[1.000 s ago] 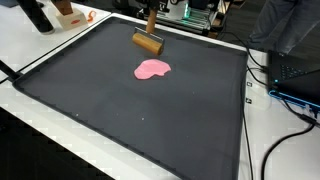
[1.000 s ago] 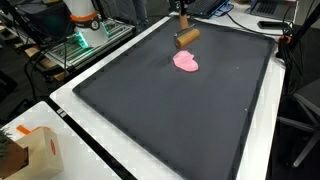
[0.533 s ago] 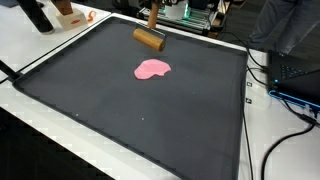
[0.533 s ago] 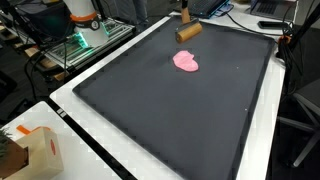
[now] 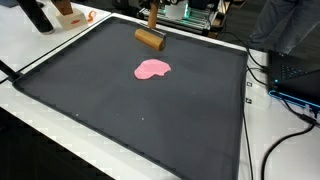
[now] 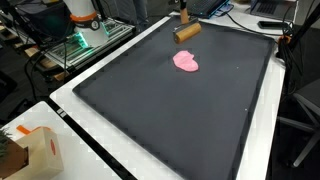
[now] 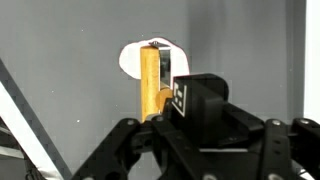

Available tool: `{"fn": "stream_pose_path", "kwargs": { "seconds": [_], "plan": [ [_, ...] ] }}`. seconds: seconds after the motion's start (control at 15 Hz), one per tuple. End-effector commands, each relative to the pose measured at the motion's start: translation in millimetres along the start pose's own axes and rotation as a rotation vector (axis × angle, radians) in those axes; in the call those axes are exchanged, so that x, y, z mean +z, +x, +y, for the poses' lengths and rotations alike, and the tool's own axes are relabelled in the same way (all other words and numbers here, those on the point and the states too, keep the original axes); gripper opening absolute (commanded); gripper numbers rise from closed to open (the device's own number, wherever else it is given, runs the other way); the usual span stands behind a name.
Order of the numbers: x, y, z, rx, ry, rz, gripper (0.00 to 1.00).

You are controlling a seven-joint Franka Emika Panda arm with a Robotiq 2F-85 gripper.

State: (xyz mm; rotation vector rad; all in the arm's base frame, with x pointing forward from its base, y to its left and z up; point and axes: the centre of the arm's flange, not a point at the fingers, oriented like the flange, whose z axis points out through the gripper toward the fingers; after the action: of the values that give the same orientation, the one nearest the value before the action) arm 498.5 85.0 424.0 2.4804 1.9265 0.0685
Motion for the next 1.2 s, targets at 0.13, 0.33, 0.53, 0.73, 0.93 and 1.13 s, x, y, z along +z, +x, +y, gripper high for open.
{"fn": "stream_pose_path", "kwargs": {
  "seconds": [0.13, 0.33, 0.53, 0.73, 0.93, 1.13],
  "plan": [
    [-16, -55, 31, 0.134, 0.181, 0.202, 0.25],
    [-7, -92, 49, 0.248, 0.262, 0.297, 0.25],
    [7, -128, 67, 0.387, 0.332, 0.381, 0.25],
    [27, -157, 79, 0.510, 0.395, 0.440, 0.25],
    [47, -181, 88, 0.615, 0.442, 0.481, 0.25],
    [65, -203, 94, 0.715, 0.467, 0.510, 0.25]
  ]
}}
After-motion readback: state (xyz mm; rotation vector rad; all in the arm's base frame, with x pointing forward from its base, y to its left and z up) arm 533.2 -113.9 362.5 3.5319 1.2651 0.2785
